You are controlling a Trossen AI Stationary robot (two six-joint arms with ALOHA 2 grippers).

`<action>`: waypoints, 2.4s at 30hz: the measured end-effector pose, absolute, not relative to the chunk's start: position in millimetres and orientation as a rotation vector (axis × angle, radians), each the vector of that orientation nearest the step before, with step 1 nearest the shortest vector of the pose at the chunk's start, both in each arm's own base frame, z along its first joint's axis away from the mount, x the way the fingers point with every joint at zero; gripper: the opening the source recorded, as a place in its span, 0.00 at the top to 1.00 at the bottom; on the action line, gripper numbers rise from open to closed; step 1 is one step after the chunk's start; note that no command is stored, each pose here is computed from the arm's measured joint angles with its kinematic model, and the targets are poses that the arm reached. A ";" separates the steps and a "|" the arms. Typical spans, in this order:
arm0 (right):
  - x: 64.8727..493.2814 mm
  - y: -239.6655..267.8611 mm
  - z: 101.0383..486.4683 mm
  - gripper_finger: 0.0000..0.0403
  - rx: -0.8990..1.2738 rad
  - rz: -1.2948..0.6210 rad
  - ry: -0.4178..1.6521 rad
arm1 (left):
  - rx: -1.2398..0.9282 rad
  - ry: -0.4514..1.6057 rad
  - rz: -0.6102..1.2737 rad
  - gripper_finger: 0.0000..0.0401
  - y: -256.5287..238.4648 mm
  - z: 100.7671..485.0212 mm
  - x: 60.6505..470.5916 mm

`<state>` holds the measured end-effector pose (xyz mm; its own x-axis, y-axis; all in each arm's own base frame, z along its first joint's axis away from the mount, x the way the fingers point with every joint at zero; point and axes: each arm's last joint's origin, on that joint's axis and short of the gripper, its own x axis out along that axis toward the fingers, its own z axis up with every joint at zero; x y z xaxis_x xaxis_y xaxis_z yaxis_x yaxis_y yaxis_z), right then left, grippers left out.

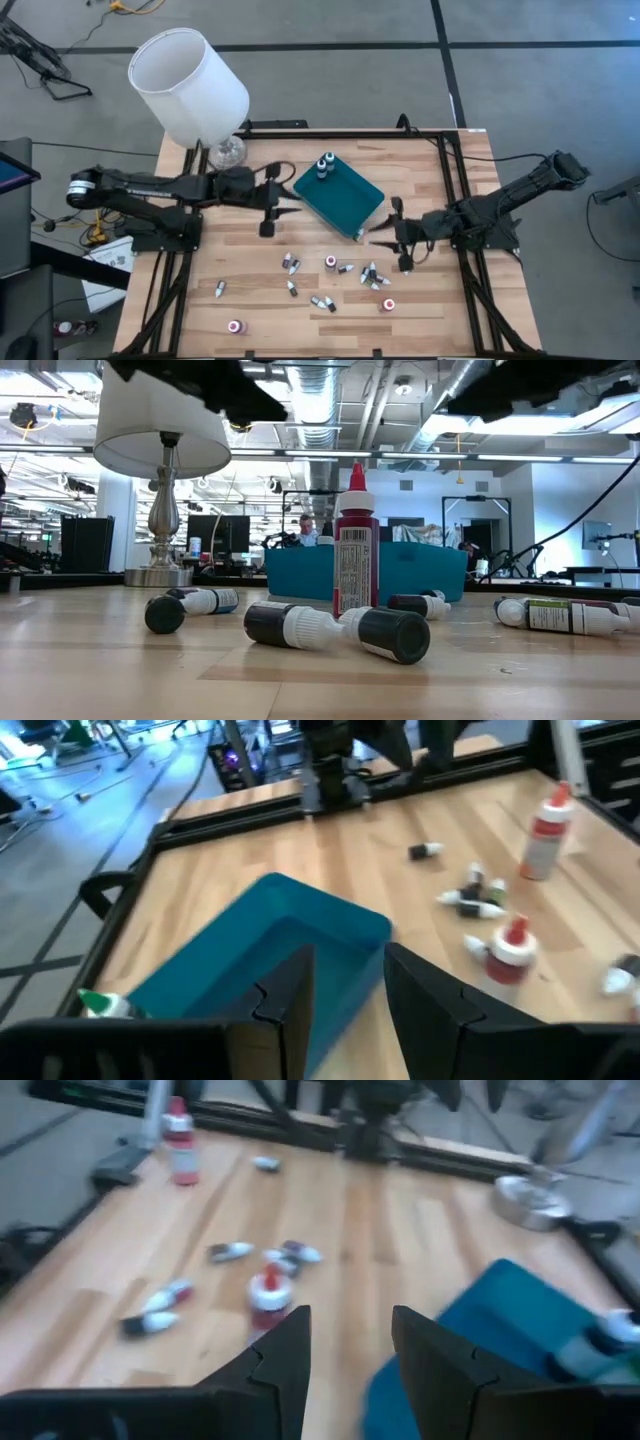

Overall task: Pick & Place food coloring
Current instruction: Put the large orange food coloring bottle into the blue bin

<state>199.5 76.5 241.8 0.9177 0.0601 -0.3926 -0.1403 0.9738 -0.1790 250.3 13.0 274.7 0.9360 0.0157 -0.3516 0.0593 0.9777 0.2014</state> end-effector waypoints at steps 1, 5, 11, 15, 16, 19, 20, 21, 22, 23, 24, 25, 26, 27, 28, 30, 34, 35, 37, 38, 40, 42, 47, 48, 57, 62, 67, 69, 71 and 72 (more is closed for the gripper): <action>197.2 81.2 239.9 0.67 -0.195 0.125 0.387 | 0.209 0.349 -0.023 0.71 9.9 272.1 246.4; 185.0 99.0 225.1 0.67 -0.170 0.204 0.388 | 0.185 0.285 -0.039 0.71 -0.6 257.8 227.6; 162.4 126.8 211.7 0.67 -0.116 0.328 0.347 | 0.140 0.155 -0.029 0.71 -9.8 234.7 198.7; 149.1 138.9 205.5 0.67 -0.073 0.413 0.292 | 0.116 0.091 -0.054 0.71 -15.3 224.2 186.9; 146.8 140.4 204.0 0.67 -0.065 0.427 0.276 | 0.113 0.077 -0.062 0.71 -16.8 223.2 185.4; 144.1 143.6 197.4 0.67 -0.060 0.407 0.262 | 0.110 0.055 -0.087 0.71 -21.7 220.0 183.0; 143.9 144.1 192.9 0.67 -0.064 0.393 0.272 | 0.109 0.055 -0.094 0.71 -23.1 219.7 182.8; 144.7 144.9 188.7 0.67 -0.065 0.385 0.280 | 0.109 0.052 -0.100 0.71 -24.4 219.9 182.6; 145.8 146.0 184.6 0.67 -0.064 0.383 0.286 | 0.107 0.050 -0.106 0.71 -26.0 220.1 182.4; 147.6 147.4 180.1 0.67 -0.066 0.380 0.292 | 0.107 0.050 -0.107 0.71 -27.3 220.1 182.3; 149.4 148.9 175.9 0.67 -0.070 0.380 0.297 | 0.108 0.051 -0.105 0.71 -28.5 220.0 182.1; 150.8 150.9 172.3 0.67 -0.072 0.389 0.302 | 0.110 0.050 -0.105 0.71 -29.6 220.1 181.9; 152.3 153.0 169.5 0.67 -0.075 0.401 0.304 | 0.115 0.046 -0.103 0.71 -30.5 220.5 181.7; 153.5 154.9 167.9 0.67 -0.073 0.416 0.301 | 0.119 0.040 -0.101 0.71 -30.9 221.0 181.7; 154.3 156.2 166.7 0.67 -0.071 0.427 0.299 | 0.125 0.035 -0.098 0.71 -31.3 221.5 181.6; 155.1 157.5 164.7 0.67 -0.072 0.435 0.303 | 0.129 0.033 -0.094 0.71 -31.3 221.8 181.6; 155.3 158.5 165.8 0.67 -0.053 0.439 0.292 | 0.129 0.035 -0.094 0.71 -31.3 221.6 181.6; 155.3 158.9 166.1 0.67 -0.044 0.447 0.290 | 0.129 0.037 -0.094 0.71 -31.3 221.4 181.6; 155.9 160.4 166.2 0.67 -0.032 0.470 0.284 | 0.129 0.041 -0.094 0.71 -31.3 221.0 181.6; 156.3 161.4 165.1 0.67 -0.029 0.480 0.285 | 0.129 0.044 -0.094 0.71 -31.3 220.8 181.6; 157.2 162.7 161.1 0.67 -0.027 0.483 0.302 | 0.126 0.045 -0.094 0.71 -31.3 220.6 181.6; 158.4 163.9 156.1 0.67 -0.024 0.479 0.322 | 0.126 0.045 -0.094 0.71 -31.3 220.6 181.6; 162.1 168.4 146.2 0.67 -0.012 0.496 0.339 | 0.125 0.045 -0.094 0.71 -31.3 220.6 181.6; 162.6 169.0 145.3 0.67 -0.010 0.500 0.337 | 0.125 0.045 -0.094 0.71 -31.3 220.6 181.6; 163.4 169.8 143.2 0.67 -0.011 0.497 0.339 | 0.124 0.045 -0.094 0.71 -31.3 220.7 181.6; 163.2 169.5 142.5 0.71 -0.015 0.494 0.346 | 0.125 0.051 -0.095 0.71 -31.3 220.3 181.6; 162.8 169.1 141.2 0.77 -0.012 0.490 0.362 | 0.125 0.052 -0.095 0.71 -31.3 220.1 181.6; 162.7 168.9 140.5 0.78 -0.004 0.487 0.372 | 0.125 0.053 -0.095 0.71 -31.3 220.1 181.6; 162.6 168.8 140.1 0.80 -0.007 0.486 0.376 | 0.124 0.053 -0.095 0.71 -31.3 220.1 181.6; 162.6 168.8 140.1 0.81 -0.007 0.486 0.375 | 0.124 0.053 -0.095 0.71 -31.3 220.0 181.6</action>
<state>162.6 168.8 140.1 0.8175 0.4545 -0.3538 -0.4570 0.8857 0.0818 181.6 -31.3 220.0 0.9941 -0.0911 -0.0589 0.0977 0.9878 0.1212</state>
